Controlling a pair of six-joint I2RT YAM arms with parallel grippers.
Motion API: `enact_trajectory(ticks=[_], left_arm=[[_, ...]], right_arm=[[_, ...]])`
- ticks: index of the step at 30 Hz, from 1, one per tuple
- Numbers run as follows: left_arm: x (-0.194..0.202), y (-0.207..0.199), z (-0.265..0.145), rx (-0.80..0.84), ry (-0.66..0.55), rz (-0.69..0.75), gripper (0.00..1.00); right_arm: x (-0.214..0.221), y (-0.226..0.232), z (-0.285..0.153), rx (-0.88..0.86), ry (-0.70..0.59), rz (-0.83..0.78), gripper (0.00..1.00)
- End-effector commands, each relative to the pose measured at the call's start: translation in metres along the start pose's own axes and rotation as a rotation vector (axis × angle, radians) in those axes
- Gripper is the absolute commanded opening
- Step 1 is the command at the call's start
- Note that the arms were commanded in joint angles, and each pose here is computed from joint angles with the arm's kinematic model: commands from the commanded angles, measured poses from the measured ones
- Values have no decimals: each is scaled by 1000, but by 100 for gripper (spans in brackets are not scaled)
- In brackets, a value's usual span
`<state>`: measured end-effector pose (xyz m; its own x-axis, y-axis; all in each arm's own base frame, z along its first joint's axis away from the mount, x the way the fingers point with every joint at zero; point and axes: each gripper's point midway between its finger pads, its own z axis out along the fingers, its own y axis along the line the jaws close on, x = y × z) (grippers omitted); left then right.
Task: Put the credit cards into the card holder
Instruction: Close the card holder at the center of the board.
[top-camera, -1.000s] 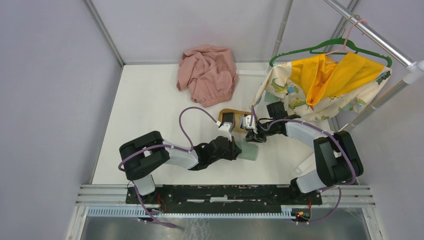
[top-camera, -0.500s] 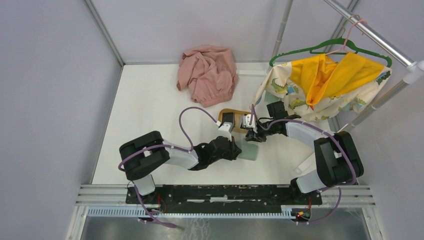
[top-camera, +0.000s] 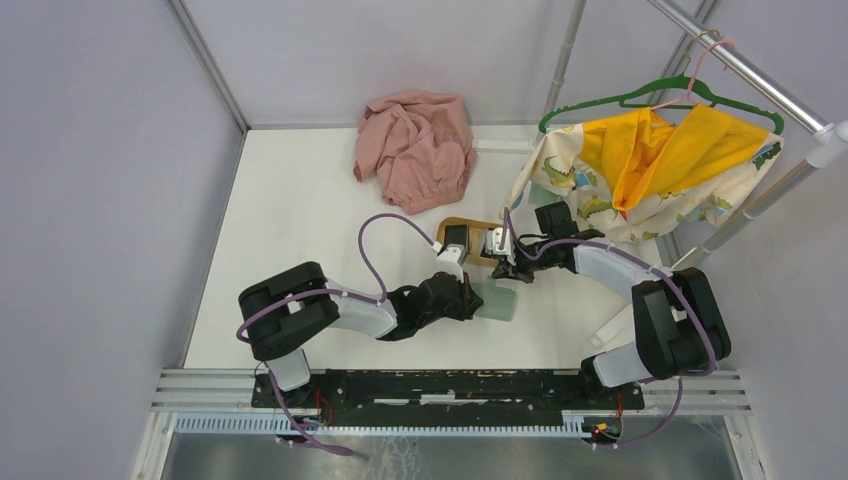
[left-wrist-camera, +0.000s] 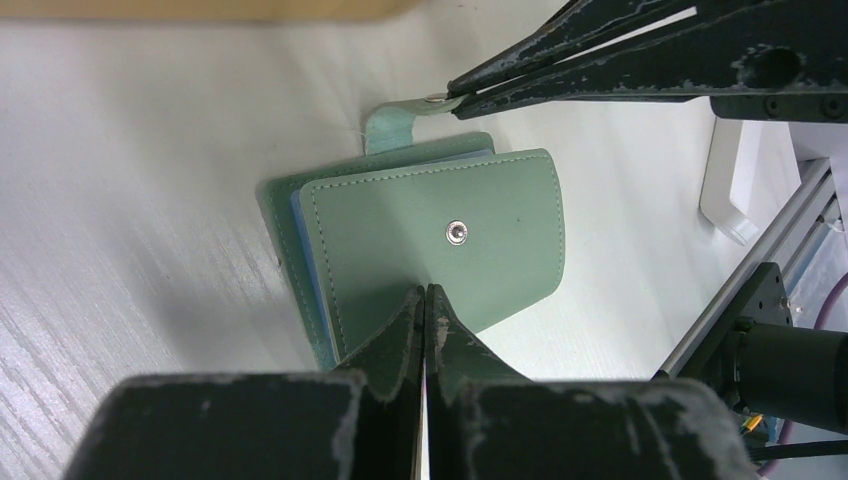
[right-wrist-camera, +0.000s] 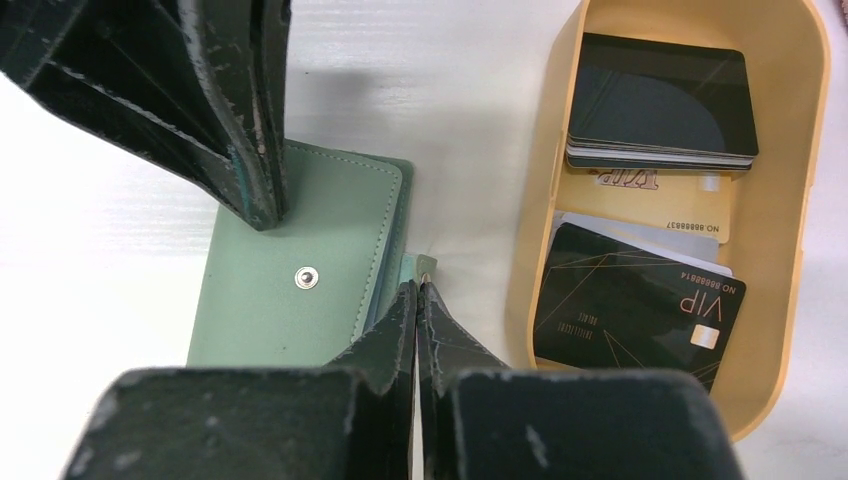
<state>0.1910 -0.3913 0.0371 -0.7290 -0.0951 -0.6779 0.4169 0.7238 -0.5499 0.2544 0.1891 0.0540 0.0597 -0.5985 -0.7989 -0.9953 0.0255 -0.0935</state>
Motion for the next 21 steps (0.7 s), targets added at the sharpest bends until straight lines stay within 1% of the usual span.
enact_trajectory(ticks=[1, 6, 13, 21], left_arm=[[35, 30, -7, -104, 123, 73, 2], [35, 29, -6, -107, 122, 71, 2], [34, 28, -6, -105, 124, 73, 2], [34, 27, -5, -103, 129, 75, 2]], right_arm=[[-19, -2, -11, 14, -29, -64, 0], [-10, 20, -10, -24, -22, -97, 0], [-3, 41, -8, -76, -7, -161, 0], [-5, 50, -3, -102, 3, -198, 0]])
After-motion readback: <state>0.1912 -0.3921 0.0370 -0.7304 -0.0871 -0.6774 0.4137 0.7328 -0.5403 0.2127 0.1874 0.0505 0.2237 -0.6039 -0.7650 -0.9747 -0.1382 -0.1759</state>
